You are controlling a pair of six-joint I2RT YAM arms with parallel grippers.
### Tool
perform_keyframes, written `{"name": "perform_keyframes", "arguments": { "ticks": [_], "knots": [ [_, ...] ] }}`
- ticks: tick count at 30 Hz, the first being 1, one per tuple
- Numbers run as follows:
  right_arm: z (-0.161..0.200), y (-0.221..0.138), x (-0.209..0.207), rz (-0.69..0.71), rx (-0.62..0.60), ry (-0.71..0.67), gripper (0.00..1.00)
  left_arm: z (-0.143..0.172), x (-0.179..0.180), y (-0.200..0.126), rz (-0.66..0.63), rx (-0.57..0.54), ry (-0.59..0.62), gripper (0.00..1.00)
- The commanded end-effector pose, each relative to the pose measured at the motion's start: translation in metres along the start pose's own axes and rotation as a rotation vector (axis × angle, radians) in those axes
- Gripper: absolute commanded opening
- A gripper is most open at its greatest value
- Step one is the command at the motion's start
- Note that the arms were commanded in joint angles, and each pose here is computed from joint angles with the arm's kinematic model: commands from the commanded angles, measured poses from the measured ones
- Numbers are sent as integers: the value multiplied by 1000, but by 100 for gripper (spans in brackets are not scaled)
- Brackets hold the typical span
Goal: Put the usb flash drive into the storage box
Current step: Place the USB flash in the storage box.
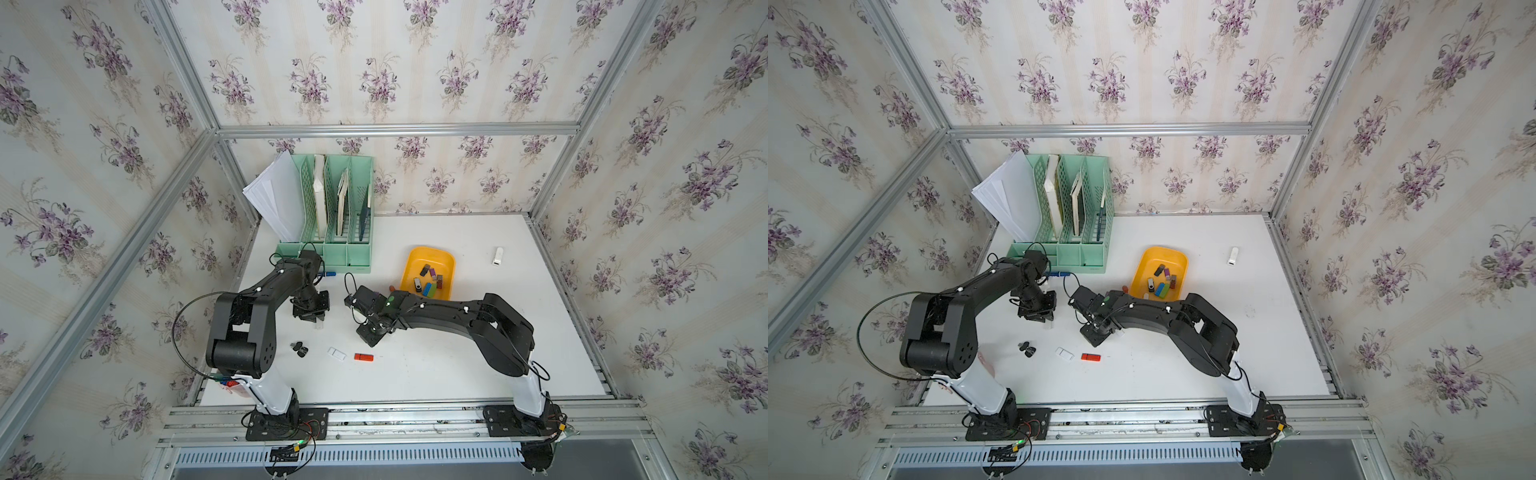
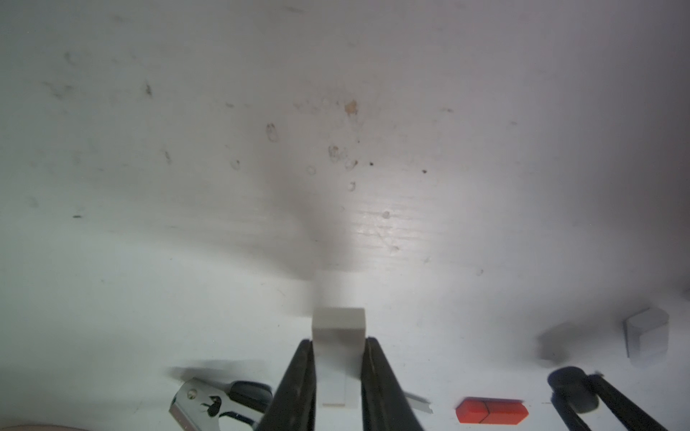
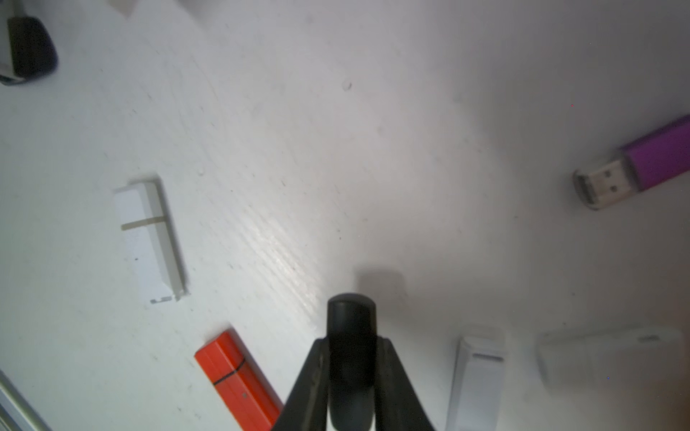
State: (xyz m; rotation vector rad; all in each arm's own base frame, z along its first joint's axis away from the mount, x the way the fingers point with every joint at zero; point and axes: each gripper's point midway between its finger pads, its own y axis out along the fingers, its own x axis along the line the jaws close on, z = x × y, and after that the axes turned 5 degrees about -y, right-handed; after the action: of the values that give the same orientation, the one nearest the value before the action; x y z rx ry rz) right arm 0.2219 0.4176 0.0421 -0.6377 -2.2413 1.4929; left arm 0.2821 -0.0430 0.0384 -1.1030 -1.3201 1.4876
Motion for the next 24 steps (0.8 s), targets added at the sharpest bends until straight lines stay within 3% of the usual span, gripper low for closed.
{"name": "perform_keyframes", "arguments": {
  "ticks": [1,10,16,21,24],
  "knots": [
    [-7,-15,-14,39,-32,35,19,3,-1,1,5,13,7,24],
    [-19,-77,-106,188,-128,187,19,3,-10,4,15,26,19,24],
    [-9,-96,-173,260,-145,291,19,2,-20,9,12,33,38,23],
    [-9,-100,-182,240,-160,293,19,3,-23,12,8,43,43,23],
    [-11,-100,-181,233,-176,303,27,4,-26,14,8,45,49,23]
  ]
}}
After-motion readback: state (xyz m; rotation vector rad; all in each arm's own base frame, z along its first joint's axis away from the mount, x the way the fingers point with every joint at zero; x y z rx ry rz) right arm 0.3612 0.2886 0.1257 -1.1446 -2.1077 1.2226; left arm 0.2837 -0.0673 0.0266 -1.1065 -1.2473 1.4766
